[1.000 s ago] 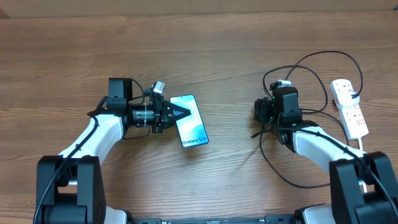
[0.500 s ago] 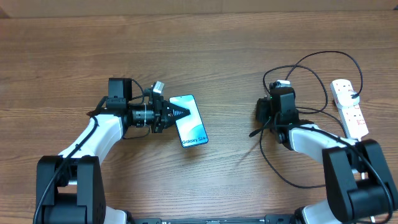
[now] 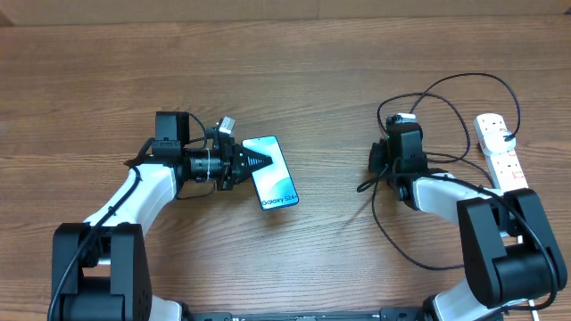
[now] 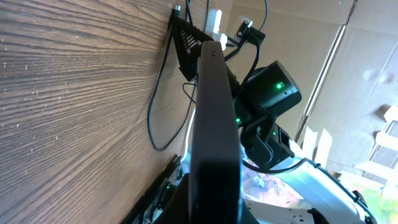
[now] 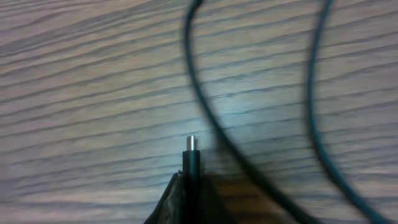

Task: Plug charger to phone and switch on socket
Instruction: 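Move the right gripper to the black cable's connector end and grasp it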

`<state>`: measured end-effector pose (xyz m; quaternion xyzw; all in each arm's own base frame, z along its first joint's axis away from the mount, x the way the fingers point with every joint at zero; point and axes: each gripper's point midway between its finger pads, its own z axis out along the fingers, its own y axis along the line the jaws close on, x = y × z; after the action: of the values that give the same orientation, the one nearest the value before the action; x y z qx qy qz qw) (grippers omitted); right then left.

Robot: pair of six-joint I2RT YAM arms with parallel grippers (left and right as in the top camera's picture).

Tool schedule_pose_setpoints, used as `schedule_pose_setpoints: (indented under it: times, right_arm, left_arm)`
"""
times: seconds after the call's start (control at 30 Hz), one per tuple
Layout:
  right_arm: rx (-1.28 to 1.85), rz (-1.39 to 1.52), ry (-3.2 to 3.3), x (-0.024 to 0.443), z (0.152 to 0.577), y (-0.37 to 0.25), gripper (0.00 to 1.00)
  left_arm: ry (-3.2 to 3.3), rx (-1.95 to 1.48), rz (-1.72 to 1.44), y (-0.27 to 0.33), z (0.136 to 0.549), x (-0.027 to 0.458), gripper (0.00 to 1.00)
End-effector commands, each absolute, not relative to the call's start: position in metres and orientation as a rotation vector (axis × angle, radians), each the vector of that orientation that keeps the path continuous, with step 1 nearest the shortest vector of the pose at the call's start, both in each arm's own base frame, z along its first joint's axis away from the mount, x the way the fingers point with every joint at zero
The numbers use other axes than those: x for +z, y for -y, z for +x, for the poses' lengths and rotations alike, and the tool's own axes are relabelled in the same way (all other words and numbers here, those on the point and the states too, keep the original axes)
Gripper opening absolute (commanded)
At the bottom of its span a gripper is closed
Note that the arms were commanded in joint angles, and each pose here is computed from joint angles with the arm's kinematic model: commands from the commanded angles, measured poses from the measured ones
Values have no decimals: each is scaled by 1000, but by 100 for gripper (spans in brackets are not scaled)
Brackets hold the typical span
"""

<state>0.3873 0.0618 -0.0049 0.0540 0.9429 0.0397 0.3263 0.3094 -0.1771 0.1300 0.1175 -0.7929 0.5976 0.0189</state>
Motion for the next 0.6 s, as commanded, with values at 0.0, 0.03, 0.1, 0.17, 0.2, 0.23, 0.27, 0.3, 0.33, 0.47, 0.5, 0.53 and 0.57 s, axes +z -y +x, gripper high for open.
schedule_pose_setpoints:
  times: [0.0,0.03,0.1,0.17,0.2,0.23,0.27,0.3,0.33,0.47,0.5,0.53,0.57]
  right_arm:
    - [324,108,-2655,-41,346,-91,4]
    - [349,102,-2667,-42,344,-94,4]
    - [411,88,-2689,-41,337,-101,4]
    - [485,71,-2709,-35,330,-109,4]
    - [519,63,-2712,-31,327,-113,4]
    - [554,54,-2713,-25,324,-117,4]
    - [593,44,-2713,-18,320,-121,4]
    - [628,35,-2711,-10,318,-125,4]
    - [679,16,-2705,2,314,-130,4]
    - [871,-36,-2687,42,295,-149,4]
    - [930,-56,-2676,52,289,-154,4]
    - [998,-77,-2662,64,281,-160,4]
    - [1049,-94,-2648,73,276,-164,4]
  left_arm:
    - [2436,1885,332,181,310,138,4]
    - [2431,1889,329,181,310,139,4]
    - [2428,1892,326,181,310,139,4]
    - [2428,1891,327,181,310,139,4]
    - [2428,1891,327,181,310,139,4]
    - [2428,1891,326,181,310,139,4]
    - [2429,1891,326,181,310,139,4]
    - [2432,1893,321,181,310,139,4]
    - [2433,1894,320,181,310,139,4]
    - [2452,1920,265,181,310,141,4]
    - [2458,1930,247,182,311,142,4]
    - [2459,1941,233,182,311,143,4]
    - [2466,1952,218,182,313,144,4]
